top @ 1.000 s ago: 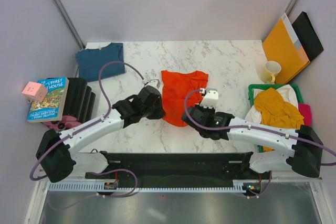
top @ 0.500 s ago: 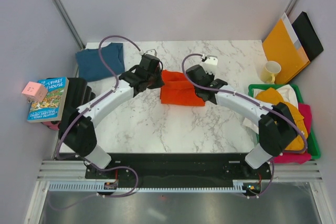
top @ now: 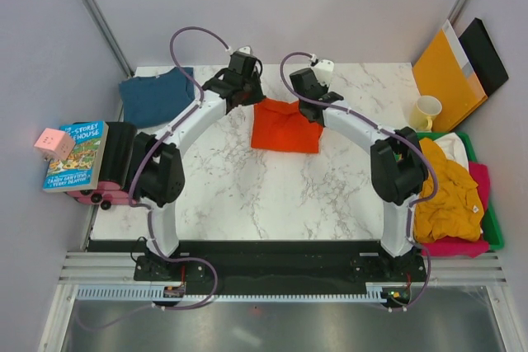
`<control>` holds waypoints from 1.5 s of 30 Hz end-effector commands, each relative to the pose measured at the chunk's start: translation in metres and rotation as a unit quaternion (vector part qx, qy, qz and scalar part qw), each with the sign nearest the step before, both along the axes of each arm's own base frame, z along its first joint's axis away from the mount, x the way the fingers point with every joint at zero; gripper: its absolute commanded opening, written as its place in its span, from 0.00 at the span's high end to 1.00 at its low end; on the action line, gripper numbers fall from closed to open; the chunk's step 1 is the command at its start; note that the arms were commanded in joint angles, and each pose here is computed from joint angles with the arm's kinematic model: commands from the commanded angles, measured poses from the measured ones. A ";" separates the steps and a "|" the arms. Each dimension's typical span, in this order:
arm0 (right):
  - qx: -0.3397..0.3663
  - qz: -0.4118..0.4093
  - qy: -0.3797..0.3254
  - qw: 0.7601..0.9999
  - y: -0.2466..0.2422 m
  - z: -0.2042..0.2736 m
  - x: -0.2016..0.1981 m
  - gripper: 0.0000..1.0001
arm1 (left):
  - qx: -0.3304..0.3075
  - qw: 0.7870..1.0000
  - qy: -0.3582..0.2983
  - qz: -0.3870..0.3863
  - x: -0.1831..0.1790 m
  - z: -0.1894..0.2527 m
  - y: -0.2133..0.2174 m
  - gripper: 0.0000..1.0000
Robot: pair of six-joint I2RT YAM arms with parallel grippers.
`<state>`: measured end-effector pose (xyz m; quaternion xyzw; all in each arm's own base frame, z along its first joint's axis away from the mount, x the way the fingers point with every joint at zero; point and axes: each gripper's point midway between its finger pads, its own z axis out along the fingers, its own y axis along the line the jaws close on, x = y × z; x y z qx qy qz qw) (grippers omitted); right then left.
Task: Fold and stack the t-shirts
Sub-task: Fold the long partially folded tshirt into a neat square
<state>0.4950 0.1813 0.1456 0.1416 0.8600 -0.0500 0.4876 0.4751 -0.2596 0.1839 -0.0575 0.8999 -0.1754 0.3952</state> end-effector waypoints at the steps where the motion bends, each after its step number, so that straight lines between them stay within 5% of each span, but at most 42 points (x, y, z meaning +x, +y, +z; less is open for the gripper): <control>1: 0.017 0.001 -0.028 0.999 0.005 0.013 0.034 1.00 | -0.001 1.000 -0.015 -0.021 0.029 0.004 -0.006 0.98; 14: 0.042 0.015 0.020 0.999 0.008 -0.056 0.075 0.99 | -0.020 0.999 0.021 0.017 0.087 -0.045 0.019 0.98; 15: 0.044 0.025 0.011 0.999 0.011 -0.049 0.082 0.82 | -0.022 0.999 0.018 0.020 0.091 -0.044 0.021 0.98; 16: 0.042 0.026 0.011 0.999 0.010 -0.051 0.084 0.75 | -0.024 0.999 0.017 0.024 0.095 -0.044 0.024 0.98; 17: 0.043 0.029 0.005 0.999 0.010 -0.047 0.087 0.69 | -0.025 0.999 0.016 0.029 0.098 -0.044 0.028 0.86; 21: 0.057 0.038 -0.038 0.997 0.013 -0.016 0.088 0.40 | -0.020 0.999 -0.013 0.045 0.107 -0.021 0.039 0.65; 26: 0.060 0.054 -0.066 0.995 0.019 0.032 0.063 0.24 | -0.032 0.999 -0.003 0.043 0.089 -0.013 0.036 0.60; 29: 0.079 0.081 -0.050 0.992 0.035 0.023 0.036 0.32 | -0.046 0.999 0.015 0.015 0.067 -0.016 0.018 0.63; 32: 0.083 0.096 -0.009 0.992 0.047 -0.015 0.018 0.71 | -0.062 0.997 0.046 -0.017 0.045 -0.038 -0.006 0.78; 33: 0.082 0.095 0.006 0.992 0.047 -0.029 0.014 0.76 | -0.067 0.996 0.055 -0.022 0.040 -0.045 -0.013 0.82; 38: 0.074 0.103 0.068 0.990 0.052 -0.089 0.008 0.86 | -0.053 0.991 0.103 -0.063 0.011 -0.094 -0.041 0.89; 45: 0.079 0.082 0.140 0.984 0.043 -0.139 -0.025 0.87 | -0.041 0.983 0.163 -0.076 -0.019 -0.138 -0.045 0.90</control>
